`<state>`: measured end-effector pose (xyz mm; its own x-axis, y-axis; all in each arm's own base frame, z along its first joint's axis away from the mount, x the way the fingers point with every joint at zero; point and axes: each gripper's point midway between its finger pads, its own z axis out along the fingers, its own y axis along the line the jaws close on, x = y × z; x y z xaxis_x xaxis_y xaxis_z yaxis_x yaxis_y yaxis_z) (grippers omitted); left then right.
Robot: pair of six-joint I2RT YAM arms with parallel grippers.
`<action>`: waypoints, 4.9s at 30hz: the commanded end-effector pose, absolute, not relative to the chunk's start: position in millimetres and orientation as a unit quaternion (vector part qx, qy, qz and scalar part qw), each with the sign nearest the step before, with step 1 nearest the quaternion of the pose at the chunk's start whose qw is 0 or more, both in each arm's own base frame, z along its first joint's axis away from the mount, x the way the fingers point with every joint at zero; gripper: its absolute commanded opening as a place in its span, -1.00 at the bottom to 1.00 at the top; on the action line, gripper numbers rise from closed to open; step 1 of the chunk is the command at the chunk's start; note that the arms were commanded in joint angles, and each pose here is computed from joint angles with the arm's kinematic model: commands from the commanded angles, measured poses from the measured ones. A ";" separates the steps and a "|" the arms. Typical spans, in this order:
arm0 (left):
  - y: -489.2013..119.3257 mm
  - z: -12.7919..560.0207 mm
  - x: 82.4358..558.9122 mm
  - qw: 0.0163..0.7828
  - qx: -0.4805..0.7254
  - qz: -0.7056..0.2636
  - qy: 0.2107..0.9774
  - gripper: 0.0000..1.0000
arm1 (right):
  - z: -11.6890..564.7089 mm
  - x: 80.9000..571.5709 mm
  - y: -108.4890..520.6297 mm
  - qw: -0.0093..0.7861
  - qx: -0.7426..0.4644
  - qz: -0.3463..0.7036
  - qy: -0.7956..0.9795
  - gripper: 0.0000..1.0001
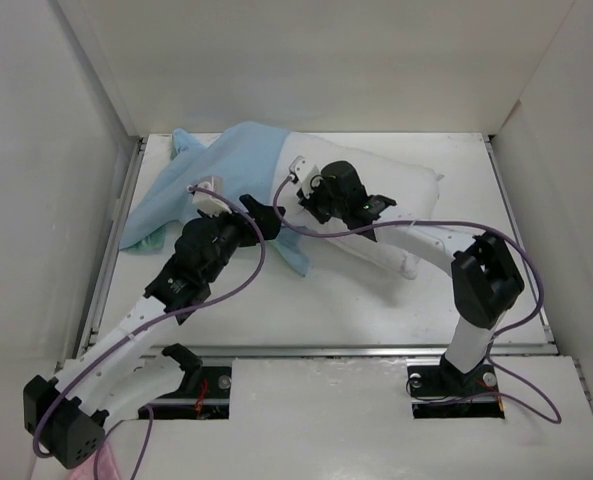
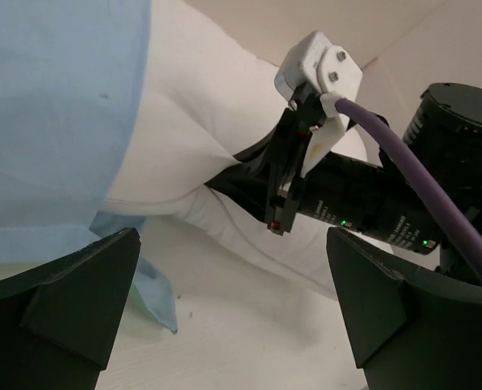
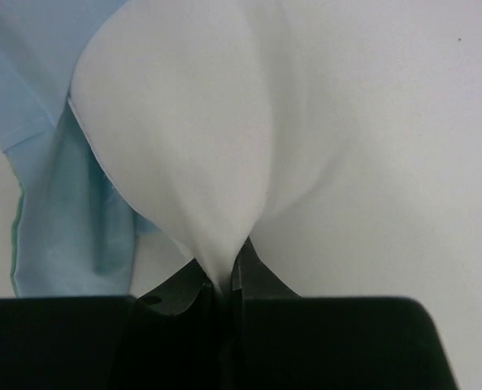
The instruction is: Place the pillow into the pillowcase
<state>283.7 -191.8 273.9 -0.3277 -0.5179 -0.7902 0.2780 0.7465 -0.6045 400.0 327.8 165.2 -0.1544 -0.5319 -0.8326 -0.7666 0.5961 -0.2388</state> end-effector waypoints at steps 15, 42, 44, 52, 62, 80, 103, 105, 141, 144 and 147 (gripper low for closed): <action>-152.4 125.0 317.8 0.448 -0.195 -0.092 0.868 0.96 | 254.6 394.9 362.9 0.538 -0.375 0.223 0.721 -1.00; -345.3 268.1 211.8 0.396 0.261 -0.424 0.772 -1.00 | 326.8 378.5 425.1 0.644 -0.279 0.481 0.525 -1.00; -356.1 256.6 194.6 0.357 0.282 -0.442 0.774 -1.00 | 333.9 383.4 421.6 0.657 -0.243 0.494 0.514 -1.00; -387.9 218.5 149.2 0.247 0.336 -0.514 0.750 -1.00 | 325.2 395.0 428.6 0.631 -0.126 0.562 0.520 -1.00; -345.4 242.2 205.7 0.358 0.235 -0.400 0.810 0.98 | 286.1 342.1 392.2 0.621 -0.165 0.514 0.568 -1.00; -131.9 260.1 329.9 0.468 -0.126 -0.111 0.868 0.98 | 292.7 274.6 275.5 0.657 -0.246 0.297 0.648 0.93; -101.1 174.6 370.6 0.369 -0.133 0.009 0.920 -1.00 | 282.9 382.1 351.1 0.593 -0.364 0.184 0.694 1.00; -112.0 181.7 385.7 0.383 -0.115 -0.010 0.916 -1.00 | 249.5 387.3 365.7 0.542 -0.419 0.190 0.703 1.00; -426.8 358.4 265.0 0.424 0.321 -0.432 0.728 -1.00 | 319.2 362.7 277.7 0.719 -0.095 0.432 0.536 -1.00; -458.4 303.2 235.8 0.344 0.342 -0.448 0.751 -1.00 | 309.9 363.8 266.5 0.720 -0.061 0.437 0.535 -1.00; -478.2 275.9 205.0 0.272 0.369 -0.483 0.746 -1.00 | 296.5 371.3 246.9 0.718 -0.017 0.437 0.542 -1.00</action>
<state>322.7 -413.8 302.0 -0.4605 0.1250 -0.8788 0.7251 0.6240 -0.2912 372.9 255.7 252.0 -0.0443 0.4327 -0.9005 -0.6195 0.6952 0.3645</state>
